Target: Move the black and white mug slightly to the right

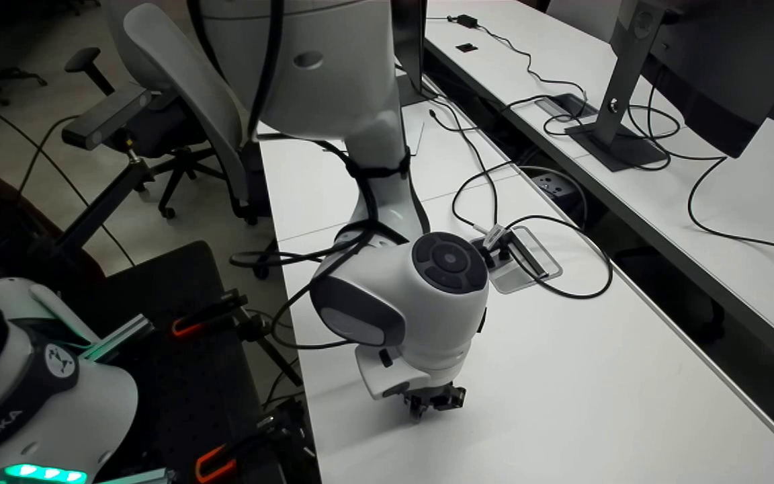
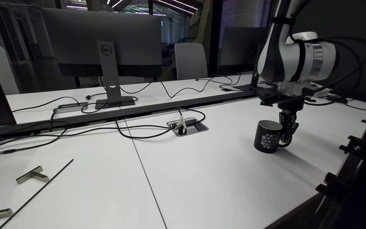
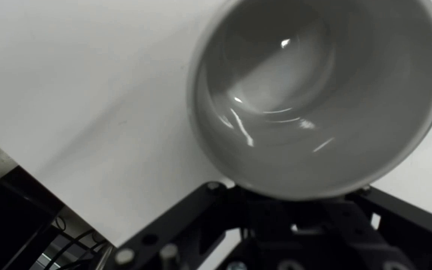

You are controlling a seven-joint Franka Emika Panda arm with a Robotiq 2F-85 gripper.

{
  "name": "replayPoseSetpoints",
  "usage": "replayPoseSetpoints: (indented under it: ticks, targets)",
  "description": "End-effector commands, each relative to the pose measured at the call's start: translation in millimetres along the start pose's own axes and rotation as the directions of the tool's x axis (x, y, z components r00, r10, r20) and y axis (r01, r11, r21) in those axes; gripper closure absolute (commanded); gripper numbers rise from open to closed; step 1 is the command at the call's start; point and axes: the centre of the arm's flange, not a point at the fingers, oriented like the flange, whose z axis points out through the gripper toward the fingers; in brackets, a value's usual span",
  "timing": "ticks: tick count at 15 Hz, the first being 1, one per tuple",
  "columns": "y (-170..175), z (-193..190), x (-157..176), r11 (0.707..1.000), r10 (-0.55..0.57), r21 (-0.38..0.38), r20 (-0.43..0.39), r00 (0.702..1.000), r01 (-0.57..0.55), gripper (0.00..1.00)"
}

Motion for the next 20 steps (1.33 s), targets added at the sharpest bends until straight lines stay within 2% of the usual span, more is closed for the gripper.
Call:
replayPoseSetpoints:
  ticks: [1, 8, 20]
  targets:
    - [7, -7, 4, 1.0, 0.017, 0.003, 0.016, 1.0, -0.017, 0.5]
    - [9, -9, 0, 1.0, 0.004, 0.001, 0.01, 1.0, -0.004, 0.01]
    - [21, -49, -15, 0.995, -0.086, 0.044, -0.035, 0.996, 0.088, 0.0]
